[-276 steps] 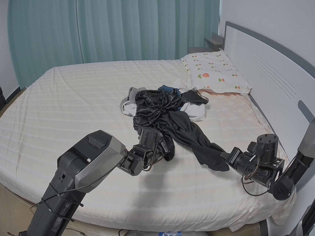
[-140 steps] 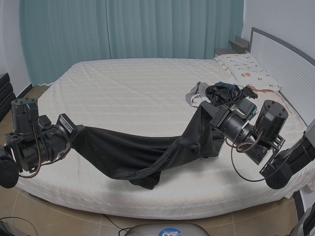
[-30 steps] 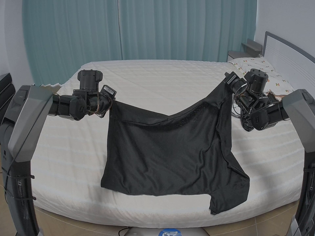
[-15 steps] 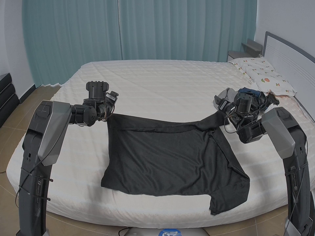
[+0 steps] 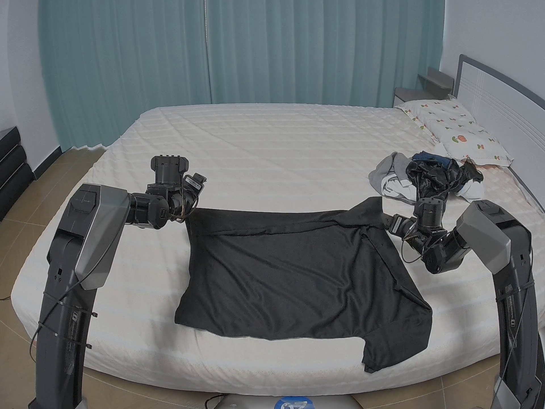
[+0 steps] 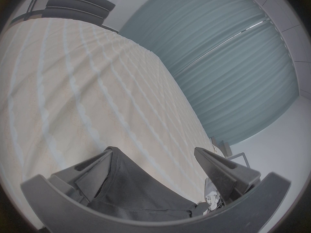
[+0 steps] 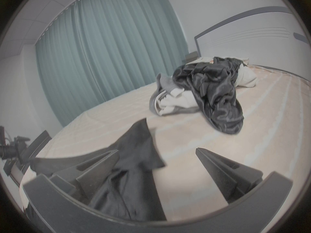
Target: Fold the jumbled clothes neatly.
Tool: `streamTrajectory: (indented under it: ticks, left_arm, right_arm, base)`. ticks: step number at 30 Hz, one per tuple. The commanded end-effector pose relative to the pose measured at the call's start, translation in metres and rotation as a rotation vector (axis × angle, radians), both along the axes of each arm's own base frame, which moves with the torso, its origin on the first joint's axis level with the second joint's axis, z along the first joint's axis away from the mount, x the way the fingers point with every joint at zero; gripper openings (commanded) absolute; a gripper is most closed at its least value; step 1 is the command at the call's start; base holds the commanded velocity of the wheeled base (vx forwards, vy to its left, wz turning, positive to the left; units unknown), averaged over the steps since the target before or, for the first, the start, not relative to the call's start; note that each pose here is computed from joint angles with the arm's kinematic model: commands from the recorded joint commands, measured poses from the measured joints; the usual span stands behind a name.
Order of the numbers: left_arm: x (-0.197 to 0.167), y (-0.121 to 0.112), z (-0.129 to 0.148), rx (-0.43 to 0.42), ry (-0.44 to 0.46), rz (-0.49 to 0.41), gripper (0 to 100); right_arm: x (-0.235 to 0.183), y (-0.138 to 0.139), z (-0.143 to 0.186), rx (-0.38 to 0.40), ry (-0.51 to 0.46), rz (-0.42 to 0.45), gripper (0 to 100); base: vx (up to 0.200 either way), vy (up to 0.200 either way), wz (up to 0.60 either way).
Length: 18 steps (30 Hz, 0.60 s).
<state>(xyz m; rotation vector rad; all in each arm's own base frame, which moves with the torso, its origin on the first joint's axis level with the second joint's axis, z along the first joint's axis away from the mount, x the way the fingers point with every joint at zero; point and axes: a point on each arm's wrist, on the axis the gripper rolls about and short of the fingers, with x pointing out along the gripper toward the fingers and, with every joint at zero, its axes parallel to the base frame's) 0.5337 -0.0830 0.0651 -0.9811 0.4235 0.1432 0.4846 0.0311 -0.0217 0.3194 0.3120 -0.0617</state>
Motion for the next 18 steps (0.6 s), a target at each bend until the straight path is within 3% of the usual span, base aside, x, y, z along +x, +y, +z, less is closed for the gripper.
streamTrajectory:
  ticks: [1, 5, 11, 16, 18]
  left_arm:
    - [-0.003, 0.005, 0.023, -0.028, -0.03, -0.04, 100]
    - [-0.008, 0.008, 0.032, -0.118, 0.022, -0.118, 100]
    - [-0.003, 0.03, 0.038, -0.219, -0.027, -0.049, 100]
    - [-0.003, 0.046, 0.041, -0.327, -0.006, -0.017, 100]
    - [-0.007, 0.049, 0.037, -0.406, 0.087, -0.106, 100]
  right_arm:
    - [-0.025, 0.0, 0.014, -0.031, 0.007, 0.051, 100]
    - [-0.038, 0.002, 0.014, -0.036, 0.031, 0.069, 100]
    - [-0.057, 0.0, 0.013, -0.094, 0.057, 0.115, 100]
    - [-0.073, 0.005, 0.008, -0.127, 0.082, 0.143, 100]
    - [-0.081, 0.004, 0.008, -0.14, 0.094, 0.154, 100]
  base:
    - [0.0, 0.0, 0.0]
    - [0.0, 0.0, 0.0]
    - [0.0, 0.0, 0.0]
    - [0.0, 0.0, 0.0]
    - [0.0, 0.0, 0.0]
